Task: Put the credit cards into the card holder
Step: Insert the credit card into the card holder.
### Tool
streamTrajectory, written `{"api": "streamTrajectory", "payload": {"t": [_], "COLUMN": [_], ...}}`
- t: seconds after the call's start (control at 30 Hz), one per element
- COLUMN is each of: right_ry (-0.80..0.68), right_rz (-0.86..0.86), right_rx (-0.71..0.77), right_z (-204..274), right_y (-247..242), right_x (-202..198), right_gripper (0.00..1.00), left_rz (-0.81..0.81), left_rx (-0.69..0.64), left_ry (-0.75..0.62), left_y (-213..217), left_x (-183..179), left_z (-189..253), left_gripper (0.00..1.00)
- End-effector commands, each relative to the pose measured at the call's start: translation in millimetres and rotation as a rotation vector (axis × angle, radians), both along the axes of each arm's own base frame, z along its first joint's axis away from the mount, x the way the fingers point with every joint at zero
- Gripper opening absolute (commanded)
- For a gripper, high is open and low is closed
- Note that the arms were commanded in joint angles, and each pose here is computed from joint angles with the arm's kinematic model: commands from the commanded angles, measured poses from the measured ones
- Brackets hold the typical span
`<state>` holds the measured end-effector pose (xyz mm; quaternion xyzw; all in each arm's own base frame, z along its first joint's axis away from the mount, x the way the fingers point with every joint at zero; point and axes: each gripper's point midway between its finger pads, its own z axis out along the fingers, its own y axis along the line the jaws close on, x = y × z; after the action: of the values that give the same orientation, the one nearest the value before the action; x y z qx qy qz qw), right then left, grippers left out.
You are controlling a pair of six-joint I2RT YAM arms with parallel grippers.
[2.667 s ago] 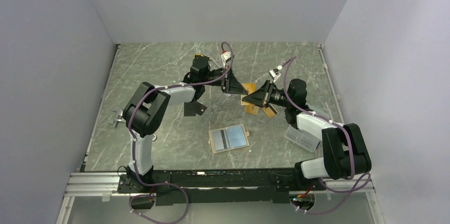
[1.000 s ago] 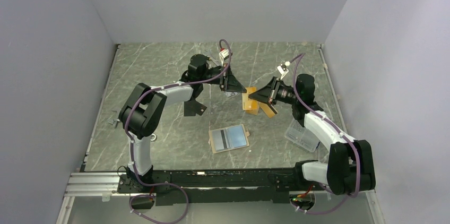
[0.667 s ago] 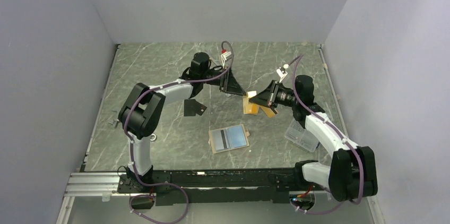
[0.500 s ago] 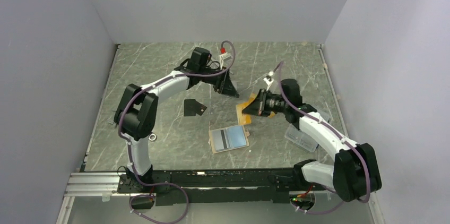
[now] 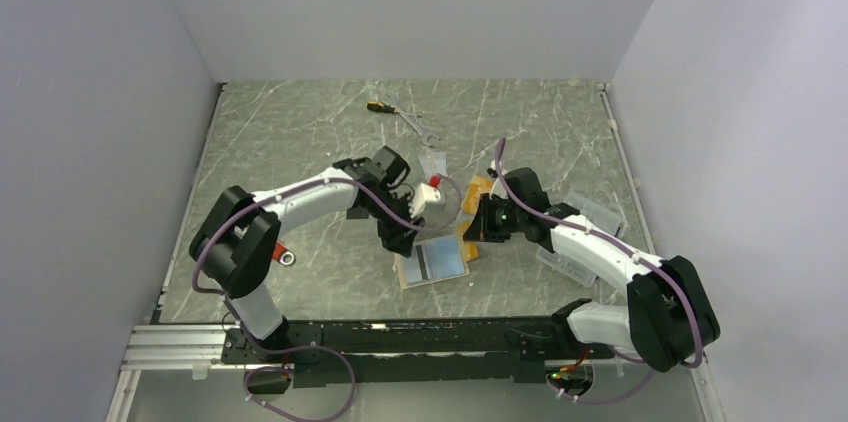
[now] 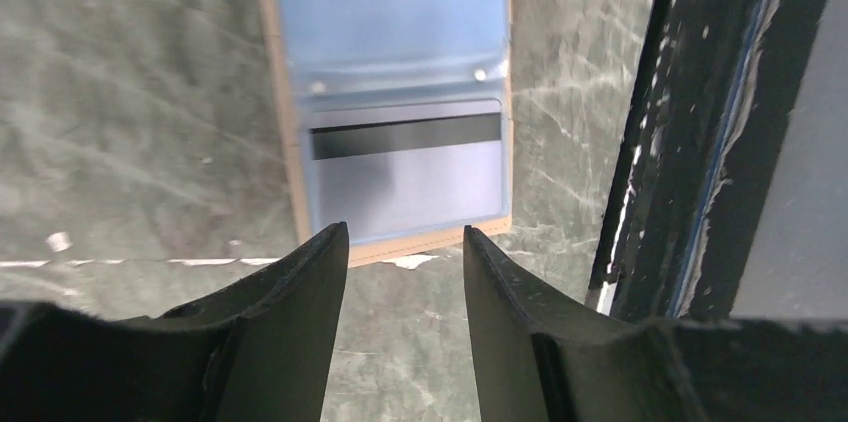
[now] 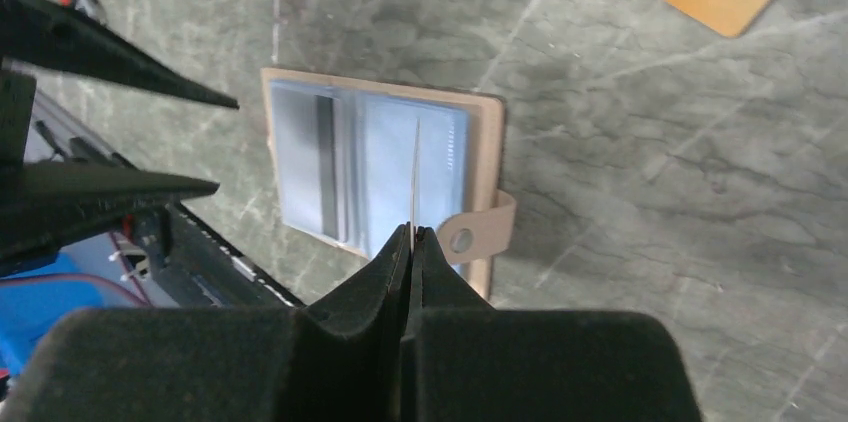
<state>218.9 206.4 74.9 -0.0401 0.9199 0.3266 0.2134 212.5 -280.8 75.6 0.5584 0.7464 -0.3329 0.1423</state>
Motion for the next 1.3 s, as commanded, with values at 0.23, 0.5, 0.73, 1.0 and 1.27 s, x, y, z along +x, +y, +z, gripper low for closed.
{"api": "streamTrajectory", "payload": {"t": [0.23, 0.5, 0.73, 1.0, 1.27], "right_ry": [-0.027, -0.026, -0.020, -0.092, -0.057], "right_rz": [-0.024, -0.010, 0.013, -0.009, 0.010], "right_rx": [-0.060, -0.034, -0.010, -0.051, -0.016], "right_z": [-26.3, -25.2, -19.8, 6.6, -3.5], "right_y": [-10.4, -5.6, -1.8, -9.5, 1.4], "right_x": [-2.5, -3.8, -8.9, 1.6, 4.7], "right_gripper": [0.00, 0.00, 0.00, 0.00, 0.00], "left_rz": [-0.082, -0.078, -0.090, -0.098, -0.103], "left_rx": [0.083, 0.142, 0.186, 0.213, 0.214], "left_ry": [-0.274, -0.312, -0.326, -0.338, -0.341], "left_y": [-1.8, -1.6, 3.2, 9.2, 9.0], "left_x": [-6.6, -5.5, -2.8, -3.0, -3.9], "left_z": [-21.6, -36.9, -45.9, -50.6, -50.7], "left_gripper": [0.50, 0.47, 0.45, 0.42, 0.41]}}
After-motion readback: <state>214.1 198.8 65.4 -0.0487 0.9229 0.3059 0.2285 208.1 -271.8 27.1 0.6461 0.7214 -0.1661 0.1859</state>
